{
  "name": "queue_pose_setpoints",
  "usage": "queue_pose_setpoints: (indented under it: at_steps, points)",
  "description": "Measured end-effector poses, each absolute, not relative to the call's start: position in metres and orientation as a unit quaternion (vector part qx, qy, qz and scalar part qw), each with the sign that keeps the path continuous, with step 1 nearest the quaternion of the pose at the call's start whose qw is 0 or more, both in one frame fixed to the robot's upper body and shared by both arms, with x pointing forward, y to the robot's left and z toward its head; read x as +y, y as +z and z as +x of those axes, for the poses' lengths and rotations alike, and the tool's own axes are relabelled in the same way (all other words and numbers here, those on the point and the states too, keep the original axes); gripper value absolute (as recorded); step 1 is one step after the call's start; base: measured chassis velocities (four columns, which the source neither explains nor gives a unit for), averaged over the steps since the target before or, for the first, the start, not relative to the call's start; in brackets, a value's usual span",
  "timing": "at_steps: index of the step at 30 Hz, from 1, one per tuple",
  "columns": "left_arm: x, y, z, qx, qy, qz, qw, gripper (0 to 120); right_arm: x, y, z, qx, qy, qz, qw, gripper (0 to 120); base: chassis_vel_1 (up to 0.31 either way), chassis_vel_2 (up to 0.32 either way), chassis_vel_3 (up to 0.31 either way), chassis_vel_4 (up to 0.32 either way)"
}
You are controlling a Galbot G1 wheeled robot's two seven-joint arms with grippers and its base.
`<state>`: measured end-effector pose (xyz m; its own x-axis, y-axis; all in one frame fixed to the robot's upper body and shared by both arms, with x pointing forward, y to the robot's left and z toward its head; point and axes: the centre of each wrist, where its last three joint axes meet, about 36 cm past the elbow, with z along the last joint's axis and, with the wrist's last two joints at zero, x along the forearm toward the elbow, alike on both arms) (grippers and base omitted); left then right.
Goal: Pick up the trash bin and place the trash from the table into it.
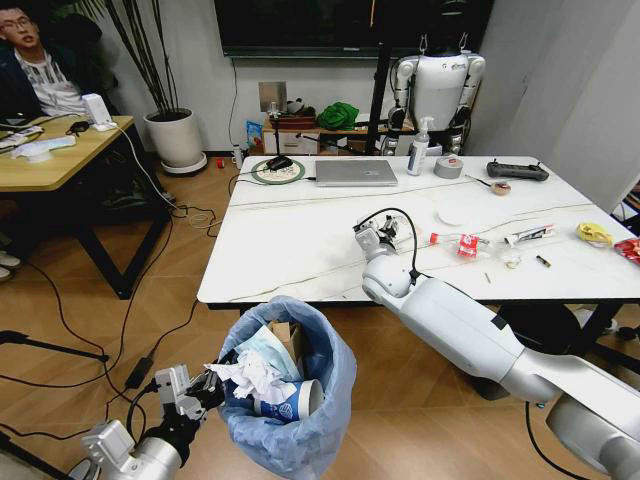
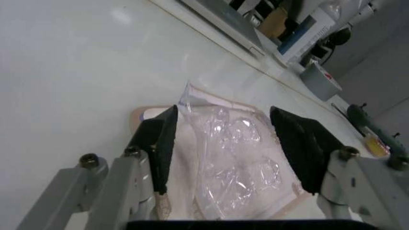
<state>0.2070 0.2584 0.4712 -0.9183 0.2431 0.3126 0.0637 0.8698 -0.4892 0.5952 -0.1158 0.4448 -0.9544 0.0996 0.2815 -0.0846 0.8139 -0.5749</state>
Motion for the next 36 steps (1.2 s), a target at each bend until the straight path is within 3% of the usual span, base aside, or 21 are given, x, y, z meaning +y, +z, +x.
queue_pose_setpoints:
  at_steps: [14,25,36]
  points:
    - [0.259,0.473,0.206,-0.949,0.243,-0.080,0.184,0,-0.121,0.437,0.596,-0.935,0.307,-0.011,0.175,1,0.000,0.000,0.000,0.000]
    - [0.258,0.474,0.205,-0.949,0.243,-0.081,0.185,0,-0.139,0.433,0.589,-0.930,0.319,-0.014,0.182,0,0.000,0.000,0.000,0.000]
    - [0.257,0.474,0.205,-0.949,0.243,-0.083,0.184,0,-0.145,0.476,0.591,-0.945,0.291,-0.012,0.146,0,0.000,0.000,0.000,0.000]
